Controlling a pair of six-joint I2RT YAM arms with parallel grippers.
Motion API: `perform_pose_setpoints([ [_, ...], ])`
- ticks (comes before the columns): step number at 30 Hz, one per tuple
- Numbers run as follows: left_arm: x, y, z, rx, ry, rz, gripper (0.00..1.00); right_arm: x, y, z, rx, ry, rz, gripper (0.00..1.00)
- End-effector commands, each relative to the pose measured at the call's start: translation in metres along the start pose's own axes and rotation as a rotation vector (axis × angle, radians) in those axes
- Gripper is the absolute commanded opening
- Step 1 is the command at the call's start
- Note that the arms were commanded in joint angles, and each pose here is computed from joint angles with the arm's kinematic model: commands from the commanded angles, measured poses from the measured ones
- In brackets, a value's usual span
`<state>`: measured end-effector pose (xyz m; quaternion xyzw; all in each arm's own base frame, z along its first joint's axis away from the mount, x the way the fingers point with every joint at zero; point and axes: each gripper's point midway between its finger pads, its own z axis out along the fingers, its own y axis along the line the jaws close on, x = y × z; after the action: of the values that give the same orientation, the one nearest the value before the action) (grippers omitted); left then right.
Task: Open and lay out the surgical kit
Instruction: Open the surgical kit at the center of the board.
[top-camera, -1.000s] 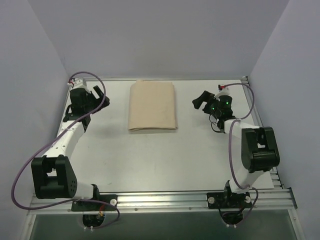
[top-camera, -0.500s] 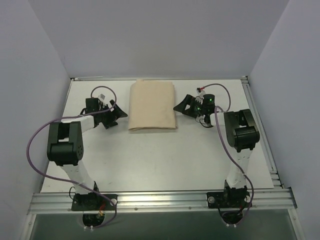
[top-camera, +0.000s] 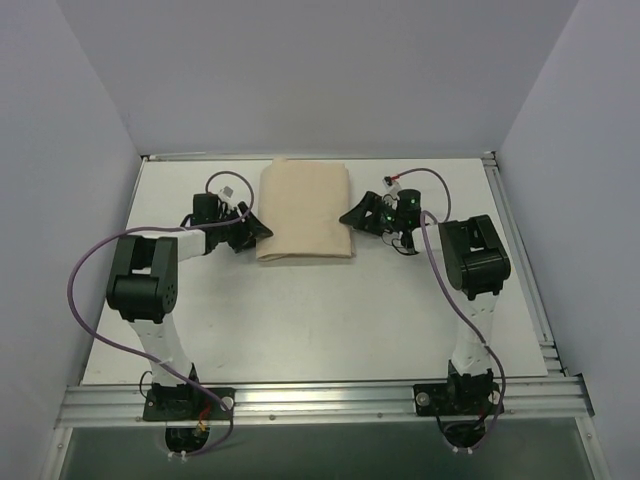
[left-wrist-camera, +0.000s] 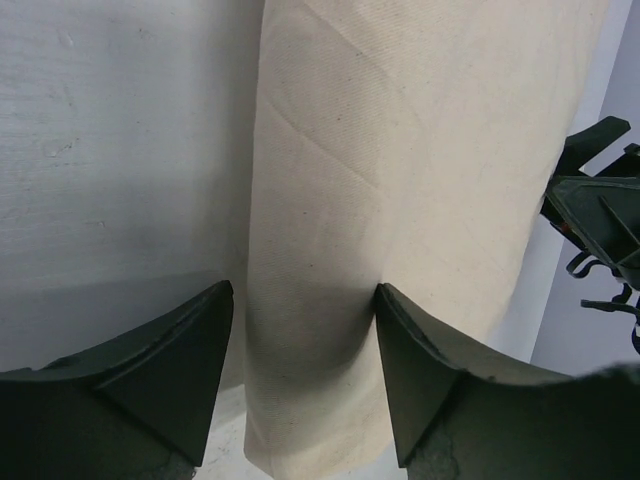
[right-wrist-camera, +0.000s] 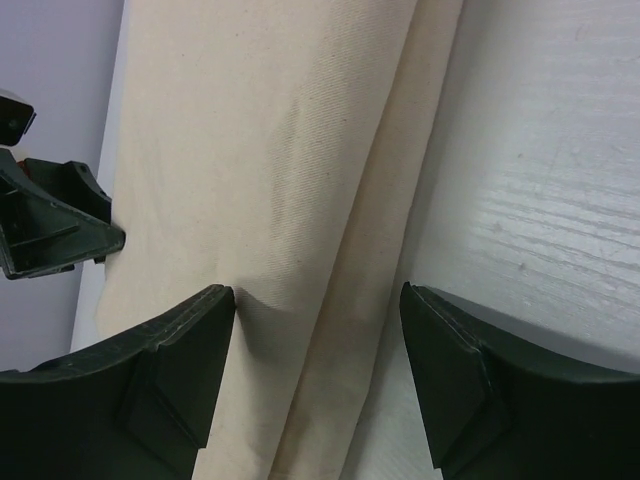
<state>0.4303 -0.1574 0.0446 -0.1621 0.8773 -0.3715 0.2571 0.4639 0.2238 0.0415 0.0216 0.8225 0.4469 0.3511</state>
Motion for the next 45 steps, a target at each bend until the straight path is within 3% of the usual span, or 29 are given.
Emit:
perform_pose_setpoints([
  [1,-0.012,-0.015,0.006,0.037,-0.024,0.035,0.65,0.017,0.001,0.006,-0.019,0.049,0.029,0.68],
  [5,-0.004,-0.017,0.010,0.016,0.008,0.043,0.52,0.018,0.008,0.002,-0.044,0.031,0.038,0.55],
  [8,0.002,-0.015,0.013,-0.009,0.025,0.054,0.47,0.021,0.010,-0.004,-0.045,0.020,0.043,0.43],
  [12,0.016,-0.016,0.017,-0.016,0.051,0.062,0.37,0.024,0.008,-0.009,-0.042,0.012,0.051,0.15],
  [18,0.043,-0.022,0.013,-0.030,0.081,0.082,0.31,0.019,0.006,-0.034,-0.008,-0.044,0.079,0.12],
  [23,0.077,-0.046,0.009,-0.012,0.108,0.121,0.31,0.013,0.009,-0.067,0.063,-0.055,0.051,0.15],
  [30,0.115,-0.060,0.007,0.002,0.132,0.120,0.34,0.011,0.000,-0.096,0.147,-0.024,-0.016,0.26],
  [31,0.117,-0.058,0.007,-0.006,0.130,0.113,0.38,0.013,-0.002,-0.097,0.148,-0.016,-0.021,0.29],
  [32,0.117,-0.056,0.006,-0.018,0.132,0.108,0.51,0.014,-0.005,-0.099,0.158,-0.008,-0.020,0.35],
  [33,0.118,-0.054,0.006,-0.027,0.136,0.104,0.62,0.018,-0.007,-0.100,0.170,0.009,-0.013,0.48],
  [36,0.112,-0.053,0.000,-0.055,0.107,0.124,0.85,0.022,-0.010,-0.109,0.213,0.019,-0.026,0.68],
  [39,0.100,-0.051,-0.015,-0.132,0.071,0.162,0.92,0.027,-0.018,-0.131,0.340,0.033,-0.050,0.80],
  [45,0.084,-0.076,-0.062,-0.234,-0.076,0.319,0.94,0.037,0.004,-0.157,0.344,0.017,-0.083,0.75],
])
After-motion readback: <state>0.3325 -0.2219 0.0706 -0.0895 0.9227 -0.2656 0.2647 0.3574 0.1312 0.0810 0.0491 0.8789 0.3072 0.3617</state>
